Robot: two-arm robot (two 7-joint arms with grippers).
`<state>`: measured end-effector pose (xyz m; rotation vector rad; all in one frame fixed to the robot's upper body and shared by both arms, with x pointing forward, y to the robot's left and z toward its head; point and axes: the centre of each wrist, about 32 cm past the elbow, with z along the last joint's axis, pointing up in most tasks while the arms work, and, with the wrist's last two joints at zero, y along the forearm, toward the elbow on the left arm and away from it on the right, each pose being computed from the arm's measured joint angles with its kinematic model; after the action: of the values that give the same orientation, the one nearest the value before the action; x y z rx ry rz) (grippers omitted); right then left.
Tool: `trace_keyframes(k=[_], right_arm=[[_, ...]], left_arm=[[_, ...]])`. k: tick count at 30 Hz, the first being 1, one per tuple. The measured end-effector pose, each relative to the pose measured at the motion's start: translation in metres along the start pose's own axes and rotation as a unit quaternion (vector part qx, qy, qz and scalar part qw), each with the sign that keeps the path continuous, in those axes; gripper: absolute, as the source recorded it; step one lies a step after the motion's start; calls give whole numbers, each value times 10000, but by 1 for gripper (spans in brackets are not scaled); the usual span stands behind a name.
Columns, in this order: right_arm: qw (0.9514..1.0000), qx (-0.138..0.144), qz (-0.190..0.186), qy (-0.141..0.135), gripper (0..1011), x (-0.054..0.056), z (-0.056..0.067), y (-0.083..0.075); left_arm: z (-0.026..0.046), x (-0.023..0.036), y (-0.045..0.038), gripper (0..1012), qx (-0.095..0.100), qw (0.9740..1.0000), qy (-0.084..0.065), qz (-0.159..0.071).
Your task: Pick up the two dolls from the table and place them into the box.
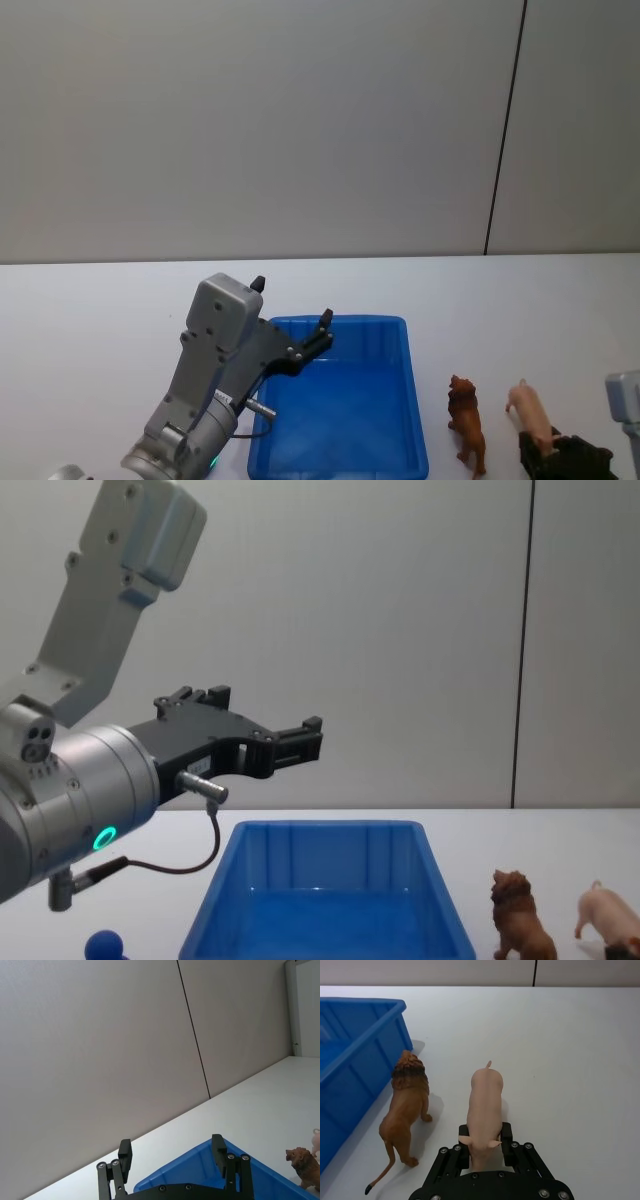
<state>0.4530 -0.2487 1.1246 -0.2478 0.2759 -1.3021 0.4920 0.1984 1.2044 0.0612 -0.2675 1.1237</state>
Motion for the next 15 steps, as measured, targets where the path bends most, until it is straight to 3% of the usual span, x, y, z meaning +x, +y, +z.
trace_keyframes(k=[7, 15], right_arm=[[9997, 211, 18, -95, 349, -26, 49, -4], [9974, 635, 95, -323, 349, -97, 202, -17]], left_arm=[[0, 0, 0, 1002, 0, 10000, 0, 0], [0, 0, 0, 1001, 0, 10000, 0, 0]])
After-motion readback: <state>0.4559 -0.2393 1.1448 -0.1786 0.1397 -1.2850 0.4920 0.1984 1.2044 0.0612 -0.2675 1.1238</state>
